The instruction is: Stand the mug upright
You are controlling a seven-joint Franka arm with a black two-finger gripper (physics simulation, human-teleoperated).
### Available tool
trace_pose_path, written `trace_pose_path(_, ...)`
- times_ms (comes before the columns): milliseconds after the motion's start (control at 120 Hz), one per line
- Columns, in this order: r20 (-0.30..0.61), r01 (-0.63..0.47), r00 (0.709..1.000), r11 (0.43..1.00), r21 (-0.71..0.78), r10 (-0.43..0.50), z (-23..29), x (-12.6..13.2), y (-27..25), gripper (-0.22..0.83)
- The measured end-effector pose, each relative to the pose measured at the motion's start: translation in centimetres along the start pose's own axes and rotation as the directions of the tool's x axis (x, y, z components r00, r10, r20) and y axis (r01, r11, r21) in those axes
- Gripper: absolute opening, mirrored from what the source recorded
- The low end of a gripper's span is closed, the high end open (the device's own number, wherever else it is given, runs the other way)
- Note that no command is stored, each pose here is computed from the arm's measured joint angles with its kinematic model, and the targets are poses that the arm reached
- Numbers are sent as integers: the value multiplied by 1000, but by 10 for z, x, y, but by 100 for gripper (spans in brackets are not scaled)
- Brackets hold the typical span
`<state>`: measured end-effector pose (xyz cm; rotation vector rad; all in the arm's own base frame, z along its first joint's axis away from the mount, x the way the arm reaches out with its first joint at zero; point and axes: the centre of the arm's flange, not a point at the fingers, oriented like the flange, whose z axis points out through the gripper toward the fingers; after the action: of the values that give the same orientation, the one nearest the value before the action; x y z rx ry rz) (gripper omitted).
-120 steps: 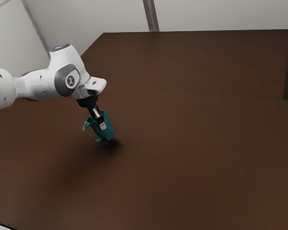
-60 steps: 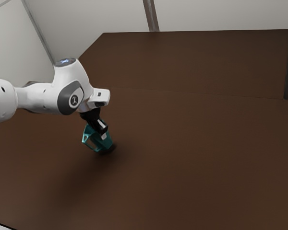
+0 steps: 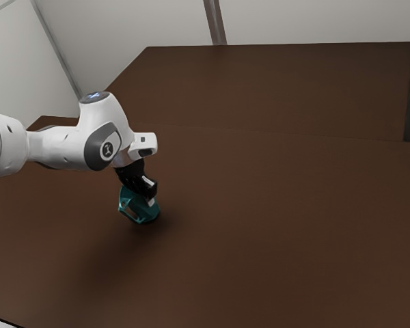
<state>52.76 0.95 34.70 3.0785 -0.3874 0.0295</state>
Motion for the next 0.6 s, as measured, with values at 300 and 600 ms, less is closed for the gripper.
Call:
trace_pose_path(300,-49,29,998,999,38,-27,-31,1,5,47)
trace_pose_path(600,-130,9,992,998,65,0,-129,32,23,58)
